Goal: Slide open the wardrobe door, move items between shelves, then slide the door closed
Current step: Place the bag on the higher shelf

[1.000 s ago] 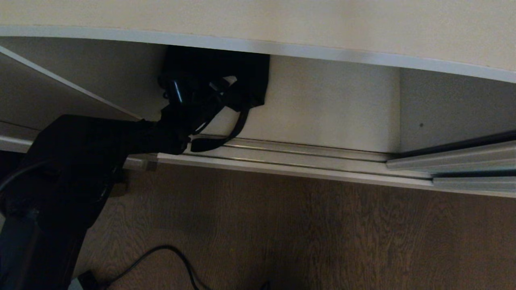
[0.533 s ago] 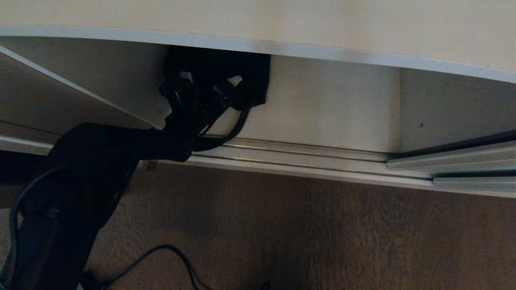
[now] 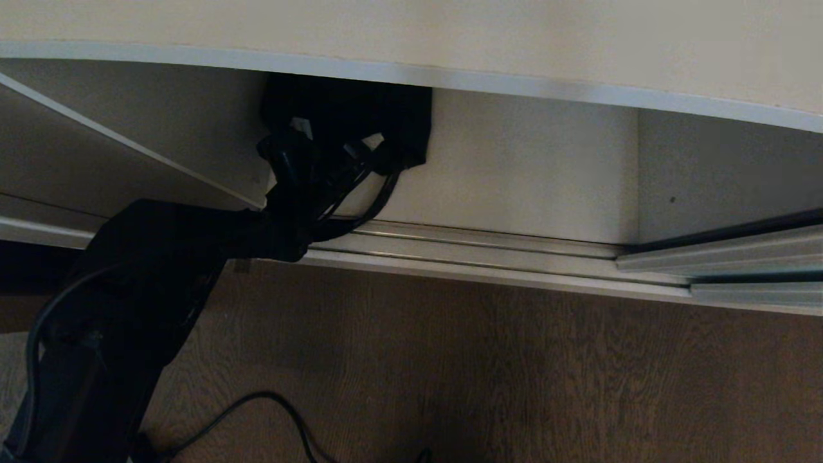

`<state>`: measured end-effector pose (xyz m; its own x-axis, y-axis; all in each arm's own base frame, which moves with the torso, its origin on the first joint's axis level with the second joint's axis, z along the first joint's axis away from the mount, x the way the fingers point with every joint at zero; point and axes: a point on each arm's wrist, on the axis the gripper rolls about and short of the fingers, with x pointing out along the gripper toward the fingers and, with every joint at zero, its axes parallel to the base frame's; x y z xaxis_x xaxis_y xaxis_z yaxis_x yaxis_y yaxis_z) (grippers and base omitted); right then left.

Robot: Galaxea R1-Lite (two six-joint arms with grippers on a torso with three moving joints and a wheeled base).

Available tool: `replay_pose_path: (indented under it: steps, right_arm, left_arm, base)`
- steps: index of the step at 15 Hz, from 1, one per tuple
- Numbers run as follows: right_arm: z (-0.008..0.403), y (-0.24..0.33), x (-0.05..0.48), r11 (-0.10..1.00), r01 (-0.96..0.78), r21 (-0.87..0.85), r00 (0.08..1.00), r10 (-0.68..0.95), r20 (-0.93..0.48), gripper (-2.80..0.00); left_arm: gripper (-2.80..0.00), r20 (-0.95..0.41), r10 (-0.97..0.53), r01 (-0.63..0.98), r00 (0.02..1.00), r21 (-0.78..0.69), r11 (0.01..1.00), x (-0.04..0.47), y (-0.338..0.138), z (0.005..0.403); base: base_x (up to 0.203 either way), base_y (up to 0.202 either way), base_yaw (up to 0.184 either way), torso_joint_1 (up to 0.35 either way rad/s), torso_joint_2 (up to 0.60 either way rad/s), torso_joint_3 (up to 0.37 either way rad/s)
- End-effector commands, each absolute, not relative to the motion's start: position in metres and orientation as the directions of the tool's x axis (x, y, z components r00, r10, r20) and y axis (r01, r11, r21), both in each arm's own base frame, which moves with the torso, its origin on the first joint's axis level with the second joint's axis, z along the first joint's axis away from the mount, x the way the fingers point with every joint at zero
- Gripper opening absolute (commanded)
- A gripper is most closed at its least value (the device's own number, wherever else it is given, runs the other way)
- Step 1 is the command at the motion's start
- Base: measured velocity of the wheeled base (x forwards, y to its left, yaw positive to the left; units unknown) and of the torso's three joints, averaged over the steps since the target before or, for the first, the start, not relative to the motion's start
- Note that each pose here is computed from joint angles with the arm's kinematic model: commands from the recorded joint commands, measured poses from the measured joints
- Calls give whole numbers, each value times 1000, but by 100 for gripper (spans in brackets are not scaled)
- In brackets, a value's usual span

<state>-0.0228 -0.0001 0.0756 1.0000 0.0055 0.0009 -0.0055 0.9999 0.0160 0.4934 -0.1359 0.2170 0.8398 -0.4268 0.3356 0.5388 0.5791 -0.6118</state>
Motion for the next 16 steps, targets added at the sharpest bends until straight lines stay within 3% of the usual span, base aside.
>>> replay_pose_path:
  steps: [1, 10, 16]
  right_arm:
    - [76, 0, -23, 1000, -6, 15, 1000, 6, 6, -280]
    - [76, 0, -23, 1000, -6, 15, 1000, 6, 6, -280]
    - [76, 0, -23, 1000, -6, 15, 1000, 6, 6, -280]
  left_arm:
    - [-280, 342, -424, 541, 839, -612, 577, 495, -134, 214]
    - [-280, 350, -449, 566, 822, -590, 576, 490, -135, 221]
    - [-280, 252, -492, 529, 833, -623, 576, 435, -141, 258]
  base:
    - [0, 0, 0, 0, 0, 0]
    - [0, 0, 0, 0, 0, 0]
    - [0, 0, 0, 0, 0, 0]
